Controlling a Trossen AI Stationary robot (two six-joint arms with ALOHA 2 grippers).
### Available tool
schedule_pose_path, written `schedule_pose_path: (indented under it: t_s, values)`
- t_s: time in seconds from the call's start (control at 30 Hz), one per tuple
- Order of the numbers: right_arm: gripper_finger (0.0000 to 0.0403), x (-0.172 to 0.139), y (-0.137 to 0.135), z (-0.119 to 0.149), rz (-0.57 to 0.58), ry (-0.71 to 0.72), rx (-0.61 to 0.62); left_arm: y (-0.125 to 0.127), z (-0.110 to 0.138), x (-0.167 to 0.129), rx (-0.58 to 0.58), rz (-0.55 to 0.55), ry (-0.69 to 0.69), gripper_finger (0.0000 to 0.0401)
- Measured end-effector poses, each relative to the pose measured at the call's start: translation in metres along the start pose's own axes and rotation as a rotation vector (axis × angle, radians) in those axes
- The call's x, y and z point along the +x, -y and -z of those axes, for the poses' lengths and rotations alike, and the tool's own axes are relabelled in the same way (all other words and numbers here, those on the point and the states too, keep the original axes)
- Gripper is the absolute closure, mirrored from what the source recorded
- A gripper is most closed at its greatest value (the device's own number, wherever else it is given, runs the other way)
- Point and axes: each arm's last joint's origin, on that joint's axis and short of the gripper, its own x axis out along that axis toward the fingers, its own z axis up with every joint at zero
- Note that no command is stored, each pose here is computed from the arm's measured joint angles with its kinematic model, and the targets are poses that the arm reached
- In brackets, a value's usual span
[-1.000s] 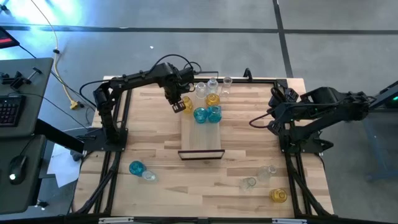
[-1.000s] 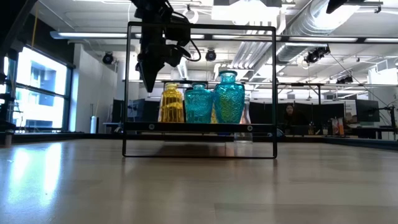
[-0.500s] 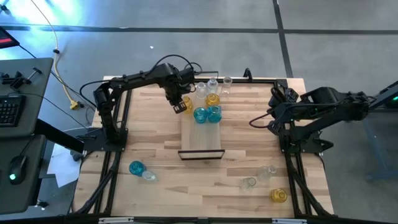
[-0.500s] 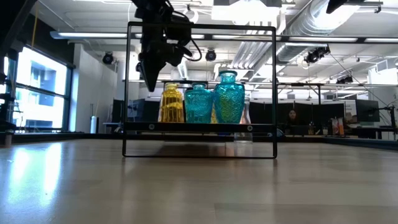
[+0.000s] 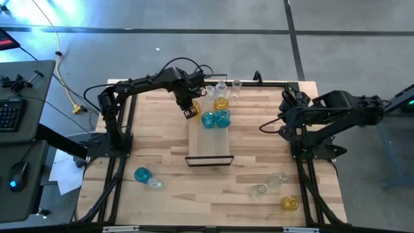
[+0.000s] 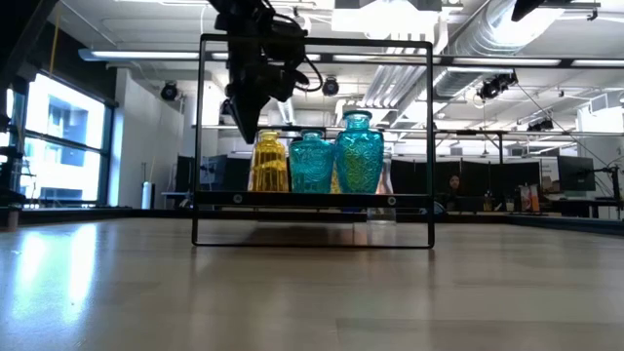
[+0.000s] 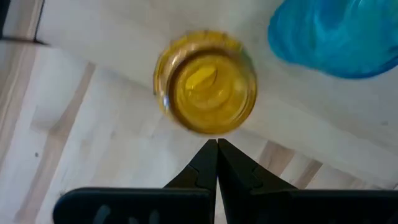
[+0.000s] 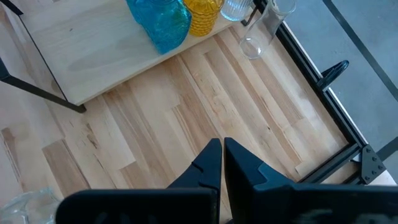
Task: Sort vases onto shelf
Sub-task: Put the bottom left yellow flower vase on the shelf aligned with the other yellow flower vase
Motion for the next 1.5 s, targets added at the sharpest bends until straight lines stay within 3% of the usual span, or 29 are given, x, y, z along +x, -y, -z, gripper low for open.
schedule_pose_path:
  t_s: [0.57,0.73,0.9,1.17,1.5]
  values:
    - [0.0403,0.0,0.0,0.0,0.0,0.0,-0.009,0.008,-0.009,0.0,0.014,0.041,0.09,0.0401]
    - [0.0403,0.0,0.0,0.0,-0.009,-0.006,-0.008,0.01,-0.004,0.001,0.016,0.03,0.035,0.0401]
    - [0.0403,0.0,0.0,0.0,-0.01,-0.007,0.0,0.005,0.005,0.001,0.061,-0.078,-0.057,0.0401]
    - [0.0403,0.0,0.0,0.0,-0.01,-0.007,0.004,-0.009,-0.005,0.0,0.028,-0.089,0.043,0.0401]
    - [0.0403,0.0,0.0,0.0,-0.01,-0.007,0.003,-0.008,-0.005,0.0,0.01,-0.051,0.049,0.0401]
